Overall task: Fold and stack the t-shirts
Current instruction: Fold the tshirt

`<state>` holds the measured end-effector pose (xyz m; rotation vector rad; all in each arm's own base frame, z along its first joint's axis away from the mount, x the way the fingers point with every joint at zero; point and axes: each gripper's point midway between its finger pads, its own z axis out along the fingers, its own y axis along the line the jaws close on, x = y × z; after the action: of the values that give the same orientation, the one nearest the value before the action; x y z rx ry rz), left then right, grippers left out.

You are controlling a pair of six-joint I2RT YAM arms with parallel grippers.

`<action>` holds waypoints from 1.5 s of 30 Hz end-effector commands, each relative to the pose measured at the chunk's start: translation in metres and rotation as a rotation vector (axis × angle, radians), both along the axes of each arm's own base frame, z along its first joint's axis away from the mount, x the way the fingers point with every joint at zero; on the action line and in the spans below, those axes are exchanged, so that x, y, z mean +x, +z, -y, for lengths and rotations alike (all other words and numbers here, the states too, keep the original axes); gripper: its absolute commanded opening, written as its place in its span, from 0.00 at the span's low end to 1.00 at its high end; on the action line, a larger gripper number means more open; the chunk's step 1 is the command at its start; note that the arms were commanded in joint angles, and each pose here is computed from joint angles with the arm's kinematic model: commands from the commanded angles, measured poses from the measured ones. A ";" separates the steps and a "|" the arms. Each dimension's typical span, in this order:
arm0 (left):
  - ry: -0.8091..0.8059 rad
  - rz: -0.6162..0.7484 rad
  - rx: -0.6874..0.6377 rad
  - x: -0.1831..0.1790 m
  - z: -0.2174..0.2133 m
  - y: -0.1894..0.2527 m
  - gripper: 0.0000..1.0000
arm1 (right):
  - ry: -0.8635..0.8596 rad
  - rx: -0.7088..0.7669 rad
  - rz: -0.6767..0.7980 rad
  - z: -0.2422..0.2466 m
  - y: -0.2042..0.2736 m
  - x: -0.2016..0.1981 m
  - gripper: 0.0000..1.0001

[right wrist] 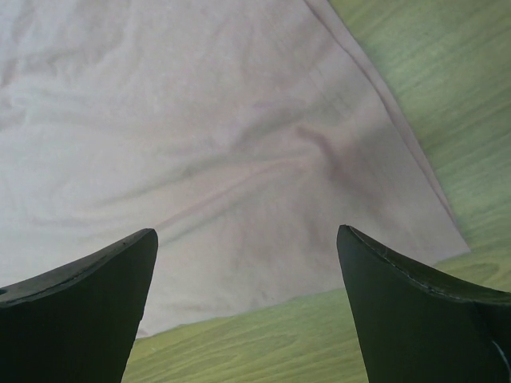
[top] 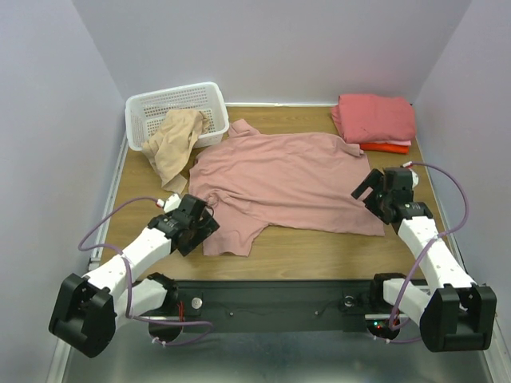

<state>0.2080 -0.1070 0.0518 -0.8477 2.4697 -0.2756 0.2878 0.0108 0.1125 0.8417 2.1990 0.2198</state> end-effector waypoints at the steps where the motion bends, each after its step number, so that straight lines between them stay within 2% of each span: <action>1: 0.082 -0.058 -0.033 -0.020 -0.006 -0.014 0.98 | -0.067 -0.017 -0.020 0.011 -0.003 -0.008 1.00; 3: 0.091 -0.088 -0.044 -0.029 -0.007 -0.025 0.99 | -0.082 -0.020 -0.033 0.013 -0.006 -0.009 1.00; 6: 0.088 -0.094 -0.066 -0.032 -0.004 -0.031 0.92 | -0.091 -0.020 -0.039 0.014 -0.008 -0.009 1.00; 12: 0.052 -0.125 -0.119 -0.040 0.006 -0.045 0.67 | -0.120 -0.028 -0.031 0.018 -0.006 -0.010 1.00; 15: 0.033 -0.129 -0.126 -0.043 0.007 -0.045 0.40 | -0.154 -0.031 -0.028 0.026 -0.005 -0.010 1.00; 16: 0.027 -0.119 -0.138 -0.043 0.009 -0.043 0.09 | -0.160 -0.034 -0.026 0.028 -0.004 -0.010 1.00; 17: 0.013 -0.106 -0.143 -0.042 0.010 -0.042 0.00 | -0.164 -0.034 -0.026 0.029 -0.003 -0.011 1.00; 23: -0.033 0.012 -0.128 -0.029 0.007 -0.011 0.00 | -0.196 -0.052 -0.024 0.037 0.000 -0.019 1.00; 30: -0.056 0.111 -0.257 -0.032 0.019 0.010 0.00 | -0.365 -0.088 -0.074 0.062 -0.001 -0.048 1.00; 35: -0.052 0.193 -0.318 -0.036 0.019 0.028 0.00 | -0.375 -0.029 -0.137 0.053 -0.022 -0.068 1.00; 39: -0.084 0.207 -0.357 -0.041 0.024 0.032 0.00 | -0.375 0.032 -0.215 0.041 -0.047 -0.078 0.99; 45: -0.096 0.222 -0.380 -0.043 0.026 0.038 0.00 | -0.372 0.053 -0.274 0.037 -0.066 -0.074 0.91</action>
<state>0.1681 -0.1308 0.0891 -0.8080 2.2816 -0.8199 0.2063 -0.0268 0.0487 1.3193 2.2707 -0.0532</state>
